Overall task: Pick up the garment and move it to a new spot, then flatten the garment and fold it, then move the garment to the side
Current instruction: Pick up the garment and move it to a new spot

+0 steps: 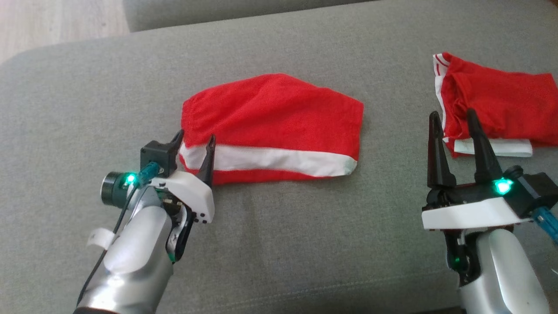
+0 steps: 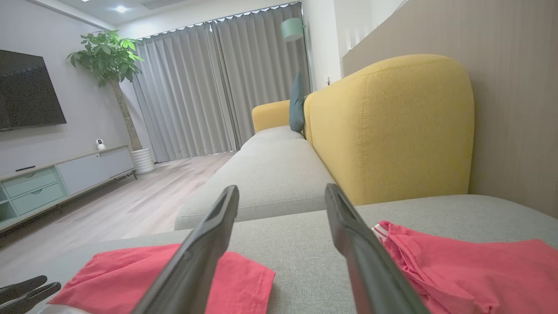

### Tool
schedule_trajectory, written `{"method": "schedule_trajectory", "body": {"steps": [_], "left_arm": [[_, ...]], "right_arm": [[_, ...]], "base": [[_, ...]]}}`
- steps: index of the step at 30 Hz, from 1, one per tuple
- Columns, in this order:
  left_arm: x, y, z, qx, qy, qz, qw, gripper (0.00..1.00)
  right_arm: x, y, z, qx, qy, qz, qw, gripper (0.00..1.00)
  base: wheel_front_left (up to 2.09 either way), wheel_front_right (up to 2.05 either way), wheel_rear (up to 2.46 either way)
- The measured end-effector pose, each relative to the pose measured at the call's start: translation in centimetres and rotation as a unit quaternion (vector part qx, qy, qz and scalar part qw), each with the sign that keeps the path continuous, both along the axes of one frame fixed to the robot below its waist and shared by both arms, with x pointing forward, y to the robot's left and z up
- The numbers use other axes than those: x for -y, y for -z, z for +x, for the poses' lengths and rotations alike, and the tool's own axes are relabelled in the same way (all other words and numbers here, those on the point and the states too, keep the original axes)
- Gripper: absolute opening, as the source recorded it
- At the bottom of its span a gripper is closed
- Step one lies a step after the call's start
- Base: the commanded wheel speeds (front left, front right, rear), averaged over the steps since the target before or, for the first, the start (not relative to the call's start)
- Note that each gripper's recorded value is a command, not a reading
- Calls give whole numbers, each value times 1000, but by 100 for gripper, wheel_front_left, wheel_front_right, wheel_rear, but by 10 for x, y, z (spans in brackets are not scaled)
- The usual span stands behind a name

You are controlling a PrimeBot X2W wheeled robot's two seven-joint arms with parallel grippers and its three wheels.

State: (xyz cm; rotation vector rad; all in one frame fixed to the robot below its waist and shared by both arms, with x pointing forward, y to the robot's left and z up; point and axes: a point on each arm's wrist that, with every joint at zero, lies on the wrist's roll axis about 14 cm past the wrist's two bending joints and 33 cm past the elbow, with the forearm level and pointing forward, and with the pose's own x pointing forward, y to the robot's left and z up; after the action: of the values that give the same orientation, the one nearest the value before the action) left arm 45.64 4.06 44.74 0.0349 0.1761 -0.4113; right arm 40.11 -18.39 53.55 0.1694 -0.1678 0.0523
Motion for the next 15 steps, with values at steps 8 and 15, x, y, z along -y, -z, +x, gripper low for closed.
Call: {"method": "schedule_trajectory", "body": {"steps": [8, 15], "left_arm": [[-21, -25, 6, 36, -43, -10, 998, 100], [-55, -66, -2, 95, -98, -52, 989, 100]], "right_arm": [[-7, -7, -1, 9, -10, -2, 1000, 100], [-15, -9, -3, 13, -21, -5, 1000, 100]], "base": [[0, 0, 0], [0, 0, 0]]}}
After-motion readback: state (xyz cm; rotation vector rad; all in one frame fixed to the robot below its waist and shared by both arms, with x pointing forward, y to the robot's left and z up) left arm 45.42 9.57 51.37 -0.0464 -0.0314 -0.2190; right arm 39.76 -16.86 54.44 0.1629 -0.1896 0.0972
